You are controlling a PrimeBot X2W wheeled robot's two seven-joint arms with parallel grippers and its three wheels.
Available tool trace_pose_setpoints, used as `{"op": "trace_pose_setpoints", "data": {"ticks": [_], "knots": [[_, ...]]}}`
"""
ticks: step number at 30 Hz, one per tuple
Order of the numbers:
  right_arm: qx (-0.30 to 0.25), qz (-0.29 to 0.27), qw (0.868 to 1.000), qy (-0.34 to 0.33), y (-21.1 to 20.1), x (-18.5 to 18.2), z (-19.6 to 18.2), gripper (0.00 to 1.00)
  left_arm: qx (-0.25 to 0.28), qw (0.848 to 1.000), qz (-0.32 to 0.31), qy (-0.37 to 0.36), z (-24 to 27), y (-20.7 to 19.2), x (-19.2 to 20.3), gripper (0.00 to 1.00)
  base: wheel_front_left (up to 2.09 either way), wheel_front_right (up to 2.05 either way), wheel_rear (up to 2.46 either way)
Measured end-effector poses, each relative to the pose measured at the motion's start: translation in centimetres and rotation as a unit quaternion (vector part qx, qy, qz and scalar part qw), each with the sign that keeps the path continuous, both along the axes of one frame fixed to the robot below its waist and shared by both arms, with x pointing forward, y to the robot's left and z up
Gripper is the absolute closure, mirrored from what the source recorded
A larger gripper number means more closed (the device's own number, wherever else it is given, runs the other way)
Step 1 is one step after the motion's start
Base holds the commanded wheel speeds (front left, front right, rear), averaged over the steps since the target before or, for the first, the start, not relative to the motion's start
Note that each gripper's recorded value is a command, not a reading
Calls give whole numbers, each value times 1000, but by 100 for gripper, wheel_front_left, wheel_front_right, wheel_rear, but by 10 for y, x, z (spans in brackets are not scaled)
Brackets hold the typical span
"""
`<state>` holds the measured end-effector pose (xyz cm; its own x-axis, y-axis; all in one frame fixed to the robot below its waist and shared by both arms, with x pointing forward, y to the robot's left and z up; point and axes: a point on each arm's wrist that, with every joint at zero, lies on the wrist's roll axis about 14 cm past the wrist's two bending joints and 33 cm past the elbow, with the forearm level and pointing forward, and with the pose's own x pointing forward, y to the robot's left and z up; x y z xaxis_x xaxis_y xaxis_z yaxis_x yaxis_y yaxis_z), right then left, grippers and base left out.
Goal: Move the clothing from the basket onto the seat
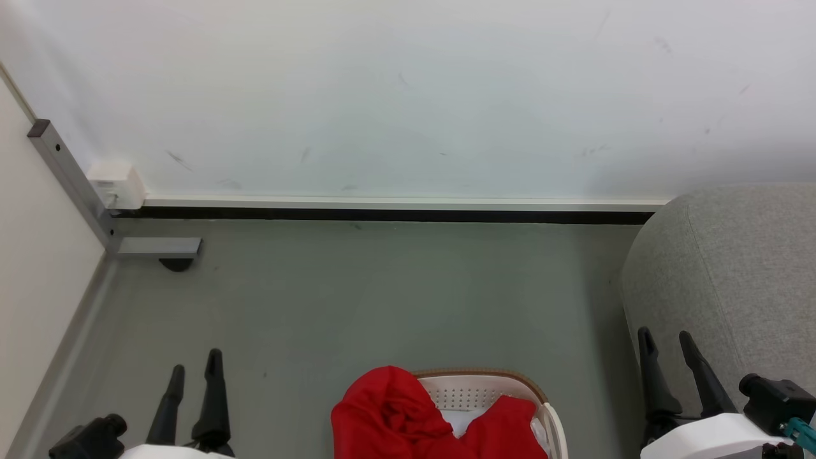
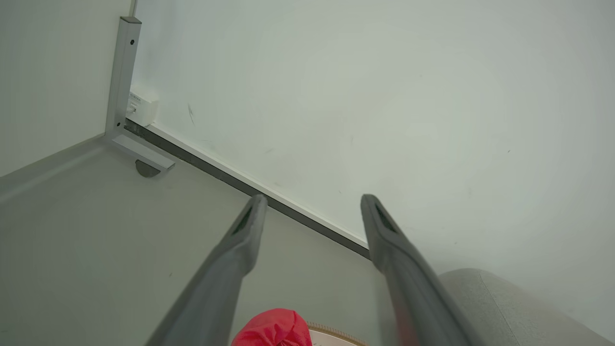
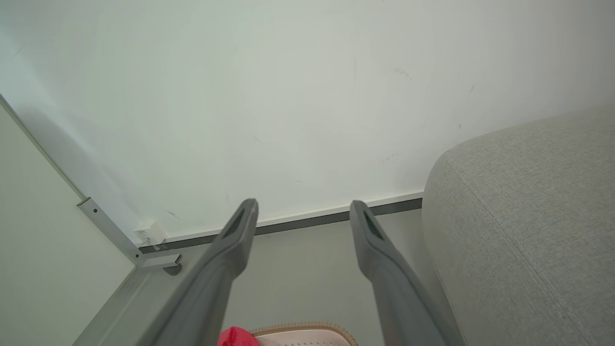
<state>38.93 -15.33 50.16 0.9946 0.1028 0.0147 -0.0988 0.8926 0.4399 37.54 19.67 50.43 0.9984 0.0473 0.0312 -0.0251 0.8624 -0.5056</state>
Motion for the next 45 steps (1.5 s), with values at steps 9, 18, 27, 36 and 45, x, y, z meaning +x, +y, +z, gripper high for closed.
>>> {"op": "trace_pose_setpoints", "data": {"ticks": [9, 18, 27, 36, 45], "knots": [[-46, 5, 999, -8, 1, -1, -1, 0, 56, 998, -2, -5, 1, 0, -2, 0, 0, 0, 0], [-84, 10, 996, -13, 3, 0, -3, 0, 103, 995, -6, -11, 3, -2, -2, 0, 0, 0, 0], [-120, 15, 993, -15, 4, -1, -7, 0, 145, 989, -12, -13, 2, -3, -1, 0, 0, 0, 0], [-137, 7, 990, -19, -2, -1, -7, 0, 178, 984, -20, -9, -3, -7, -3, 0, 0, 0, 0], [-161, 6, 987, -27, -3, -2, -6, 0, 208, 978, -27, -12, -4, -9, -3, 0, 0, 0, 0]]}}
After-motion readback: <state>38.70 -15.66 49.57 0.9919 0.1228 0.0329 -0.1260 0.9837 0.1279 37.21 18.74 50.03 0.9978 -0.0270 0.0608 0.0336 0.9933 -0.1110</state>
